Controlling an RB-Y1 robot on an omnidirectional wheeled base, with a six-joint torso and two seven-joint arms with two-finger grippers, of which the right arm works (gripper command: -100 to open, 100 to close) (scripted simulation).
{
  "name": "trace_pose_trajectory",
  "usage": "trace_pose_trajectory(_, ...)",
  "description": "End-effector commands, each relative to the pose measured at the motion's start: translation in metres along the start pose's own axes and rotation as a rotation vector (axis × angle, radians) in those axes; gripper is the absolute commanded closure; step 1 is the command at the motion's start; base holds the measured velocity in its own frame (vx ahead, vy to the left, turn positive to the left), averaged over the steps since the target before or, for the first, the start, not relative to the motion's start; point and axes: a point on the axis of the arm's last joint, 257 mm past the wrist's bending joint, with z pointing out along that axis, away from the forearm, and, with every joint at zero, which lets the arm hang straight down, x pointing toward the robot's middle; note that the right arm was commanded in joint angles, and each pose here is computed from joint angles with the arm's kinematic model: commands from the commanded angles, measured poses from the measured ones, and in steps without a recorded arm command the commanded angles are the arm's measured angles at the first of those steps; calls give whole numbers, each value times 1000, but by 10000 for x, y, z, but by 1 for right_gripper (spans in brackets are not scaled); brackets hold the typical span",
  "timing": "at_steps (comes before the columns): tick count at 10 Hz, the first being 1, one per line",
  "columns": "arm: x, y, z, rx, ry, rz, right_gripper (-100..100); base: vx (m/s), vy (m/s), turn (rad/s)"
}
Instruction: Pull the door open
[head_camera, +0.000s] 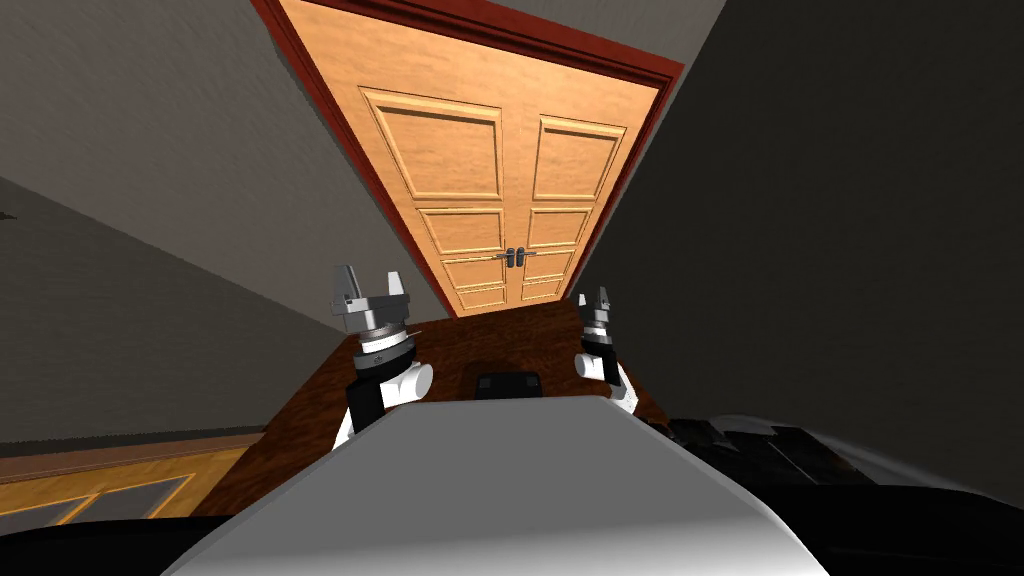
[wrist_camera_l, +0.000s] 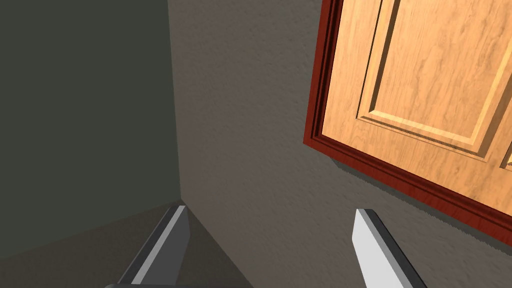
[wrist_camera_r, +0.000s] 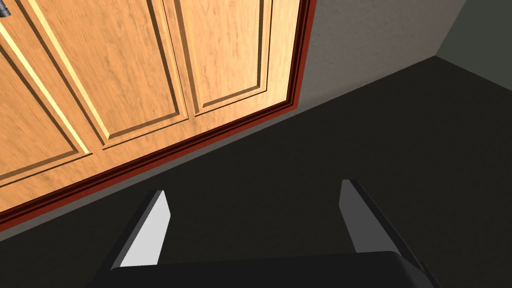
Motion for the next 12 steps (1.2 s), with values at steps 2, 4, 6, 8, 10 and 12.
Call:
trace_pose_trajectory(2, -124, -244, 5, 46, -4, -13, -100, 67, -10, 161)
trace_pose_trajectory(4, -186, -349, 9, 66, -6, -19, -100, 77, -10, 143)
trace_pose_trajectory(6, -306, -508, 34, 96, -10, -31, -100, 62, -14, 180)
trace_pose_trajectory(8, -395, -645, 17, 125, -18, -39, -100, 85, -30, 126)
trace_pose_trajectory(10, -553, -830, 20, 163, -30, -54, -100, 62, -22, 169)
trace_pose_trajectory(12, -708, -966, 44, 192, -41, -68, -100, 100, -29, 219)
